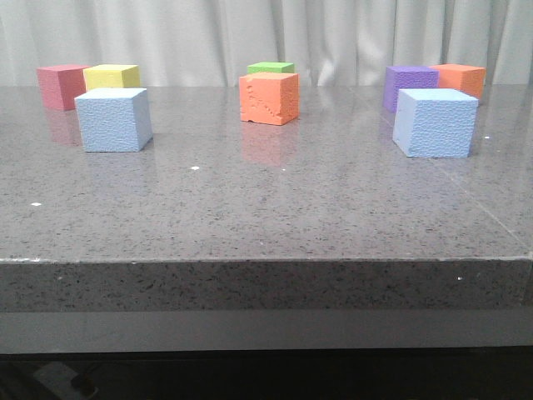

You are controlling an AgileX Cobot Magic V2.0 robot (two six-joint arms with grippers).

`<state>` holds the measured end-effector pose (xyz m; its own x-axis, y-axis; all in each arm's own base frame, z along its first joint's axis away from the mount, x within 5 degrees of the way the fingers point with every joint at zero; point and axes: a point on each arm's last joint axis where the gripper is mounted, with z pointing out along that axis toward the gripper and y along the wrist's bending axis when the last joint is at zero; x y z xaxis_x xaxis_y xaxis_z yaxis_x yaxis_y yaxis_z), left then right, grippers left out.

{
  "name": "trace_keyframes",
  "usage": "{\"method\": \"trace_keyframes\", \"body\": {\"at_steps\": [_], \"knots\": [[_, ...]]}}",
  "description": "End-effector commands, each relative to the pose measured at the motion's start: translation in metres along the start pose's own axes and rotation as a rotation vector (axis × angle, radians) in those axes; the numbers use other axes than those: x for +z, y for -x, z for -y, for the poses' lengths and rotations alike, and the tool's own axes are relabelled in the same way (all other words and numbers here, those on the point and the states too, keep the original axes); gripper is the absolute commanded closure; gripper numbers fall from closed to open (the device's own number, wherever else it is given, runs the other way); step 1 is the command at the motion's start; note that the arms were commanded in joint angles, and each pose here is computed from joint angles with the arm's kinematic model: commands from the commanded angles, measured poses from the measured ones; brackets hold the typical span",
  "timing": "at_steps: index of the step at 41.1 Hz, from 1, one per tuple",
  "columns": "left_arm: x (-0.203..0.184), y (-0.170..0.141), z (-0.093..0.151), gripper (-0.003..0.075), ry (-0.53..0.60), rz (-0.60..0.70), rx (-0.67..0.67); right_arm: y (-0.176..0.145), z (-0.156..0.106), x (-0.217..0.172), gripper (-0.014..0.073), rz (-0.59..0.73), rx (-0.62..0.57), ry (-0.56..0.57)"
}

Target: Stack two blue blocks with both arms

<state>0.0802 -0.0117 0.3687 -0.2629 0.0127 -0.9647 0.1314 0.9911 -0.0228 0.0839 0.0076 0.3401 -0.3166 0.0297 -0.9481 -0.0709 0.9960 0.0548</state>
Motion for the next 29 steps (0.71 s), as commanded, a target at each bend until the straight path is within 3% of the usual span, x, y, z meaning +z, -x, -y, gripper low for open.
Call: {"method": "trace_keyframes", "body": {"at_steps": [1, 6, 12, 29], "knots": [[-0.003, 0.016, 0.0, 0.0155, 0.005, 0.095, -0.01, 0.017, 0.0, -0.001, 0.0145, 0.091, 0.011, 0.001], [-0.003, 0.016, 0.0, 0.0155, 0.005, 0.095, -0.01, 0.023, -0.002, 0.009, 0.0116, 0.014, 0.041, 0.022], [-0.003, 0.016, 0.0, 0.0155, 0.005, 0.095, -0.01, 0.038, -0.007, 0.03, -0.001, -0.113, 0.015, 0.063], [-0.003, 0.016, 0.0, 0.0155, 0.005, 0.095, -0.01, 0.074, -0.04, 0.122, -0.0009, -0.404, -0.086, 0.237]]}}
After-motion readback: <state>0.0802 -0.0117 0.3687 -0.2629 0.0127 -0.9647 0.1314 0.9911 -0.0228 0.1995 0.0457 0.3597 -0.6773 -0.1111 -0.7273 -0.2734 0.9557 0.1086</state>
